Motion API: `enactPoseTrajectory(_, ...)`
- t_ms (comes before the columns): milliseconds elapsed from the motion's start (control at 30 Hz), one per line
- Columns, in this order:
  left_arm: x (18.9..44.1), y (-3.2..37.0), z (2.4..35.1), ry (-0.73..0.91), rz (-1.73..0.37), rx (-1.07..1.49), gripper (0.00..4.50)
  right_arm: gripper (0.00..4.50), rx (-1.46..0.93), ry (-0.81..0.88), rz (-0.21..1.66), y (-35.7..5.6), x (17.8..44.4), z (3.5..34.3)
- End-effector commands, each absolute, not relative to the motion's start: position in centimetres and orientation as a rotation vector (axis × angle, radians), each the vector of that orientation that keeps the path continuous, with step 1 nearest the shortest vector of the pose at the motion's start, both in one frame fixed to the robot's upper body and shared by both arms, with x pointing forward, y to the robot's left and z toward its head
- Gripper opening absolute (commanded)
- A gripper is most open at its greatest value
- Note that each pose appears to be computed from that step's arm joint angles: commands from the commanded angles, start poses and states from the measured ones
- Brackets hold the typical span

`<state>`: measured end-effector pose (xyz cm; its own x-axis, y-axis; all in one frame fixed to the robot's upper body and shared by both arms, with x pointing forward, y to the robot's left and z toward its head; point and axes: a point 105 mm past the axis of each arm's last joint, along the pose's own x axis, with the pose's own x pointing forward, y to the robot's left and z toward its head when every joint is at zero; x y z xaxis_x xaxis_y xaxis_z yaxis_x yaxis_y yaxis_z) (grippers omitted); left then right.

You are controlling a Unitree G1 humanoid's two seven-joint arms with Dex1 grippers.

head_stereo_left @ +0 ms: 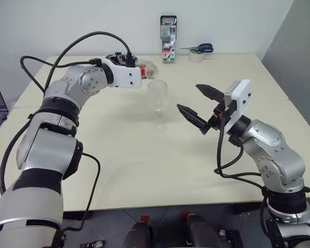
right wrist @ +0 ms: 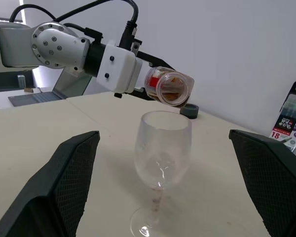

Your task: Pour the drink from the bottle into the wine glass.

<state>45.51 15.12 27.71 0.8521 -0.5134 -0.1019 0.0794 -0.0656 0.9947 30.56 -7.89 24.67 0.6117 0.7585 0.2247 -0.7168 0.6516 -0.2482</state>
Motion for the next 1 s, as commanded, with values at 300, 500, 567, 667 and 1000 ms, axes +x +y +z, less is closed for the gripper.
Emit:
enactPoseTrajectory(300,45.3,14.9,31.3,-0.446,-0.418,1.665,1.72,4.5,-0.151,-0.384,0.844,-8.4,30.2,26.1)
enactPoseTrajectory(500,45.2,15.0,31.4,-0.452,-0.416,1.698,1.72,4.5,-0.153,-0.382,0.835,-8.4,30.3,26.0)
enactPoseTrajectory(567,45.2,15.1,31.5,-0.451,-0.412,1.712,1.72,4.5,-0.151,-0.383,0.835,-8.4,30.4,26.1)
enactPoseTrajectory(667,45.2,15.2,31.7,-0.457,-0.405,1.728,1.72,4.5,-0.152,-0.384,0.835,-8.4,30.4,26.1)
enactPoseTrajectory(1000,45.1,15.5,31.7,-0.463,-0.4,1.764,1.72,4.5,-0.149,-0.385,0.836,-8.5,30.6,26.1)
